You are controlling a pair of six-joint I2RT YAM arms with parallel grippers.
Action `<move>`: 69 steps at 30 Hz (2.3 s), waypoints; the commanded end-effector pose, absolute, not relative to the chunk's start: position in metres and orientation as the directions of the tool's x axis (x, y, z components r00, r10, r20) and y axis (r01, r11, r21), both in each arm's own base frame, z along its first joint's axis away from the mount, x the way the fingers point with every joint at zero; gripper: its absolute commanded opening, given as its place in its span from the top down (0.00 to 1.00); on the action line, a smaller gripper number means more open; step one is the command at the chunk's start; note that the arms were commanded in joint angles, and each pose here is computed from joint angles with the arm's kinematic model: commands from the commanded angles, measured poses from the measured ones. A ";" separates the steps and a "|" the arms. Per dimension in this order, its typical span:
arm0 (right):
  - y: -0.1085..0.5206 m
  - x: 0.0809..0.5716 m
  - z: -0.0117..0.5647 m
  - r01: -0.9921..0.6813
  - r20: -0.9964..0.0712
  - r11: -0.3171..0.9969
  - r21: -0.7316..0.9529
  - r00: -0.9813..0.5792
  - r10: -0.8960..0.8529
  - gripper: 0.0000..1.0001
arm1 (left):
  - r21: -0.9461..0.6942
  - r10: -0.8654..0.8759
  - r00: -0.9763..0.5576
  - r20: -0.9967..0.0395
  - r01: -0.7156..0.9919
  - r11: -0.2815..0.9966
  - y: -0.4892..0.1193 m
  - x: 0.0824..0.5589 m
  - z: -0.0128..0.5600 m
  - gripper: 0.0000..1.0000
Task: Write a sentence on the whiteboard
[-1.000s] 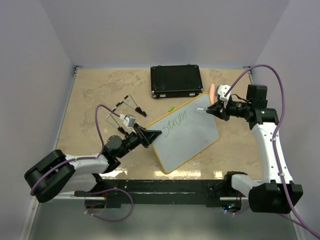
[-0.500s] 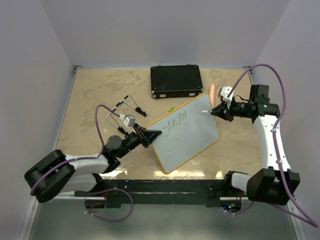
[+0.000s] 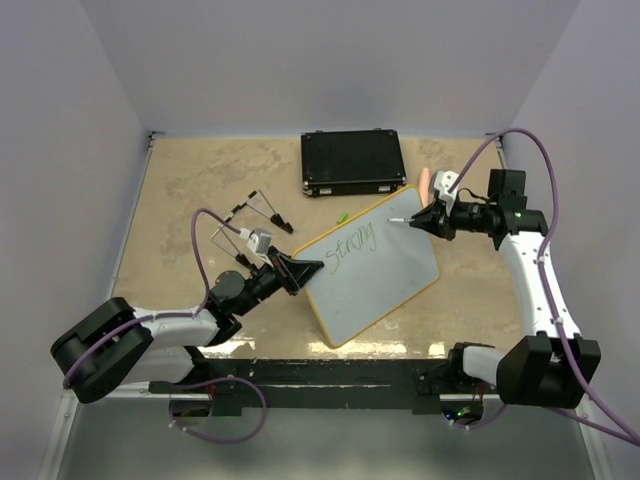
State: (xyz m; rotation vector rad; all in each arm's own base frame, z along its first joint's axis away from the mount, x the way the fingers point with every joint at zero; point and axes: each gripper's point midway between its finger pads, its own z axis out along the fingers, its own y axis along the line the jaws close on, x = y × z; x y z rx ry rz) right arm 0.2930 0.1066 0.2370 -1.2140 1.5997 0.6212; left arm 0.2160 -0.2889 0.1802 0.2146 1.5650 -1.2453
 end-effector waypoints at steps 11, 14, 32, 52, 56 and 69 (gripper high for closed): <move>0.122 0.303 0.240 -0.910 -0.925 0.381 -0.164 0.008 -0.379 1.00 | -0.509 -0.291 -0.418 -0.861 0.700 0.501 -0.290 0.212 0.143 1.00; 0.120 0.302 0.235 -0.909 -0.919 0.384 -0.164 0.000 -0.394 1.00 | -0.509 -0.290 -0.418 -0.861 0.698 0.503 -0.289 0.212 0.142 1.00; 0.117 0.308 0.227 -0.900 -0.914 0.406 -0.161 -0.019 -0.404 1.00 | -0.507 -0.286 -0.418 -0.862 0.705 0.497 -0.290 0.211 0.141 1.00; 0.125 0.297 0.210 -0.942 -0.905 0.318 -0.108 -0.040 -0.424 1.00 | -0.507 -0.283 -0.420 -0.862 0.708 0.491 -0.293 0.212 0.141 1.00; 0.120 0.296 0.206 -0.936 -0.891 0.336 -0.107 -0.060 -0.451 1.00 | -0.507 -0.284 -0.419 -0.862 0.707 0.494 -0.292 0.213 0.141 1.00; 0.111 0.312 0.225 -0.879 -0.893 0.444 -0.174 -0.050 -0.448 1.00 | -0.503 -0.280 -0.417 -0.864 0.709 0.494 -0.292 0.212 0.141 1.00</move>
